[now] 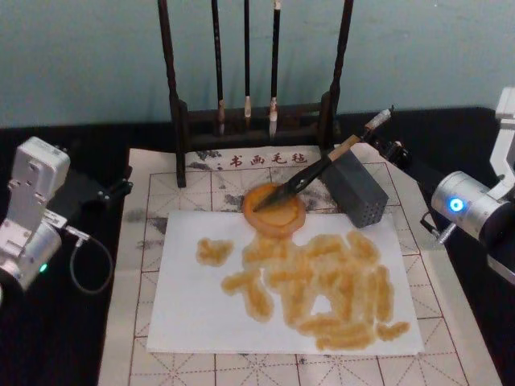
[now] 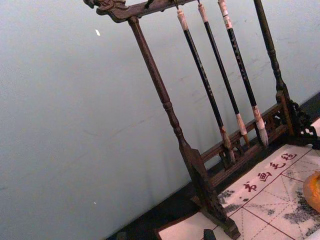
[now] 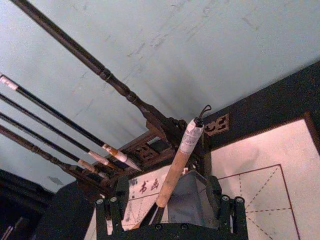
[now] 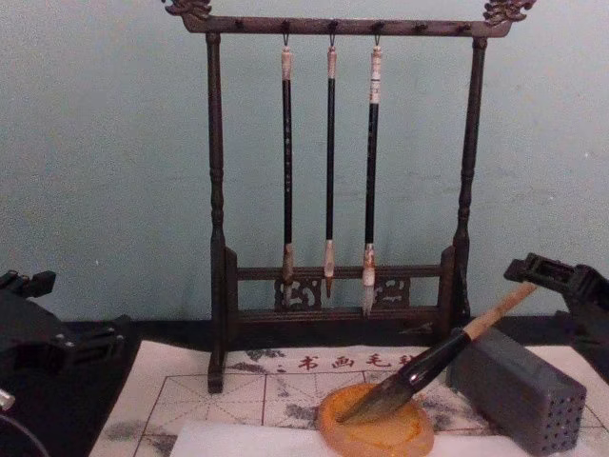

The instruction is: Pick up the brush from the inkstone, write on the paper, then place the brush back to its original position.

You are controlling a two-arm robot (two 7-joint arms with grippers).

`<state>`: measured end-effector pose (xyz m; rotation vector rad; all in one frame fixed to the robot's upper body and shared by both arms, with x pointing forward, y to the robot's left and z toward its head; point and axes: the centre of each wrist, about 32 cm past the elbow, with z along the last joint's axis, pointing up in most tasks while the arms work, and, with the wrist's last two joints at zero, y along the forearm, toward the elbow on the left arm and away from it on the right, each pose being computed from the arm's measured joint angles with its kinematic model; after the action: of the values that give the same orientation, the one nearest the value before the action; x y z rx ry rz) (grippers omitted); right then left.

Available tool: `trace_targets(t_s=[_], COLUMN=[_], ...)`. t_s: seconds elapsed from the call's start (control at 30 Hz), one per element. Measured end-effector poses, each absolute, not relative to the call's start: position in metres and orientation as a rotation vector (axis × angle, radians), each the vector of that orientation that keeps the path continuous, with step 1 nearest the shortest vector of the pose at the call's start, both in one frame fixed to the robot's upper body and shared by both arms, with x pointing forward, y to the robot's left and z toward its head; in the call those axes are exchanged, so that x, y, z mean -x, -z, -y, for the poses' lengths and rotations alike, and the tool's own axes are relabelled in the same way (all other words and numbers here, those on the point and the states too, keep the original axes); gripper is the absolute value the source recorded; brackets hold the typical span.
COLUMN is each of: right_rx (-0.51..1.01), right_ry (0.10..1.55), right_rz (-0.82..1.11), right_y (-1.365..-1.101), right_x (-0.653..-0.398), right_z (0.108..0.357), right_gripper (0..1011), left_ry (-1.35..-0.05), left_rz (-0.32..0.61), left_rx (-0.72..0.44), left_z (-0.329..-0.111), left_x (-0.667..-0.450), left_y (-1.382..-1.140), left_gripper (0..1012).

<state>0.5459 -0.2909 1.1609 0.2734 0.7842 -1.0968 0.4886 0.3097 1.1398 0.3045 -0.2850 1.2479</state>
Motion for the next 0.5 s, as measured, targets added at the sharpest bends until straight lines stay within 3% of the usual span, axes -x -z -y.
trace_targets(t_s=[0.5], right_rx=[-0.303], right_ry=[1.110], right_rz=[-0.843], right_y=[-1.157], right_x=[-0.575], right_z=[0.283], right_gripper=[1002], left_ry=[-1.248], left_rz=[0.285], left_rx=[-0.304], left_z=[-0.310], left_x=[-0.489], left_y=[-1.140], left_gripper=[1001])
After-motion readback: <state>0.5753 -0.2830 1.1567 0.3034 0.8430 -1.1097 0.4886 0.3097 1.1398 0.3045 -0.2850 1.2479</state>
